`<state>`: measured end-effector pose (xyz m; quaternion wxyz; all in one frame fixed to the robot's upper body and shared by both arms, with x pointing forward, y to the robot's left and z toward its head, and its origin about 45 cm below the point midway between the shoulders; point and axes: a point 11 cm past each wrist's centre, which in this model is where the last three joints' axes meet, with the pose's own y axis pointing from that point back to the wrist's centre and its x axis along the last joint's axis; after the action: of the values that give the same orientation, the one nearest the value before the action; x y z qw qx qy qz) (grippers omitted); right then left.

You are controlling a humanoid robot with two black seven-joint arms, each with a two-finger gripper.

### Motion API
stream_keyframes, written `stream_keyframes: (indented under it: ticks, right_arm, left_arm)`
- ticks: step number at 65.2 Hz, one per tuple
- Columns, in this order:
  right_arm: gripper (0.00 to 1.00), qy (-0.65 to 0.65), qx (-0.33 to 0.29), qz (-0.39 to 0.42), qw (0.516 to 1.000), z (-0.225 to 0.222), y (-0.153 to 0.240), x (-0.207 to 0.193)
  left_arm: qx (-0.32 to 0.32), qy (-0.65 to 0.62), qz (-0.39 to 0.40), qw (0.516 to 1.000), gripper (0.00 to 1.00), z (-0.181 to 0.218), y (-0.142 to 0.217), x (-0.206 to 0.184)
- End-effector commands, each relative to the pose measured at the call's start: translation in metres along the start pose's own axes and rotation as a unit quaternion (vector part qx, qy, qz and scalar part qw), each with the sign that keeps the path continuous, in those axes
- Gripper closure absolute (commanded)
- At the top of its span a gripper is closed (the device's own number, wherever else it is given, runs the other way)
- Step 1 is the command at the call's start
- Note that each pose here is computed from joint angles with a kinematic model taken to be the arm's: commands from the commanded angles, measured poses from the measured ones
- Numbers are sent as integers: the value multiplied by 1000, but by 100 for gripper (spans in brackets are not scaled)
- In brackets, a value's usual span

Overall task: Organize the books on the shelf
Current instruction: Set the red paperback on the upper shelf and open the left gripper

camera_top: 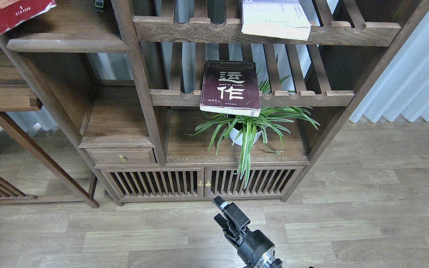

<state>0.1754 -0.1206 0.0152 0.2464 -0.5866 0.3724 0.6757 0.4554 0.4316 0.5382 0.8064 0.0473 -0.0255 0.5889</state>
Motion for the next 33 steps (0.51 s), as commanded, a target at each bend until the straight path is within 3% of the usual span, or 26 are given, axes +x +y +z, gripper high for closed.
stream_keyframes:
  ticks: [1,24,33]
  right_arm:
    - [1,1,-1,-2,1000,0,-1,-1]
    - [1,13,-1,-28,1000,-11,-18,-20]
    - [1,14,-1,-29,999,-11,-18,-20]
  left_arm:
    - [10,-13,21,1000,94,14,-11,5]
    - [41,22,6,999,94,-4,-58,-21]
    - [25,19,4,1000,94,-6,-66,-27]
